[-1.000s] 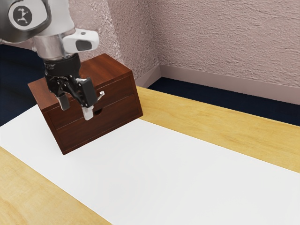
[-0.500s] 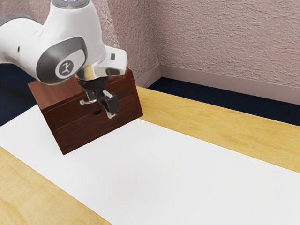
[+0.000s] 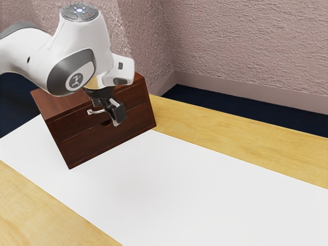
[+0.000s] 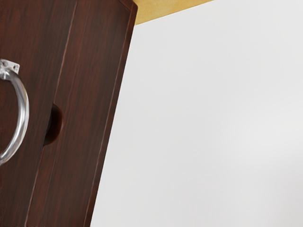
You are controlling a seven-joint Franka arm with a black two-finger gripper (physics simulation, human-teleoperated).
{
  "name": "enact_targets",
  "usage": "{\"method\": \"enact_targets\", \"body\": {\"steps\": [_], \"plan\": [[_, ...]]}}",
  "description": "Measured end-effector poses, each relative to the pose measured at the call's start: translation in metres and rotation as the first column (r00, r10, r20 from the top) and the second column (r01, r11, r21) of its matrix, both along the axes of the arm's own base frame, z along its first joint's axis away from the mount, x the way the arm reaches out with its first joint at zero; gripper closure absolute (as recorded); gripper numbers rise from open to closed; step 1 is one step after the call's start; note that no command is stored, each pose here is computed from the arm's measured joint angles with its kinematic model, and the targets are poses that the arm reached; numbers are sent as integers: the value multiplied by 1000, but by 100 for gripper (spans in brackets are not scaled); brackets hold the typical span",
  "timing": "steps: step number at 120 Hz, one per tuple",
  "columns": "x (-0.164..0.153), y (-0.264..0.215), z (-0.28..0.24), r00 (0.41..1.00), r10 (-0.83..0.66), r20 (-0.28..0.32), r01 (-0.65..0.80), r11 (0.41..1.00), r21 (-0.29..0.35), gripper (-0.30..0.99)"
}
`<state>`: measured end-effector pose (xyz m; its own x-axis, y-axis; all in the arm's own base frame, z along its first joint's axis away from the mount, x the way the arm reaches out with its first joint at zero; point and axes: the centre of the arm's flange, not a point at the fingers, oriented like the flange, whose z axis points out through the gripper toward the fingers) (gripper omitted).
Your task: Pull the drawer handle with one arm to open the drawer
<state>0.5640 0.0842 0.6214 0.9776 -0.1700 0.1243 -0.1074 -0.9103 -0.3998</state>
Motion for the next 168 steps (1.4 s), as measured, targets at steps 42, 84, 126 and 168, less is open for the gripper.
{"method": "enact_targets", "body": {"steps": [42,84,126,168], "plan": [[2,37,-13,999,49,-7,-49,999,4,4],[26,55,-30,999,39,14,-39,999,9,5],[34,81,-46,999,44,15,-44,999,20,6],[39,84,-53,1000,4,-5,-4,997,72,6]]}}
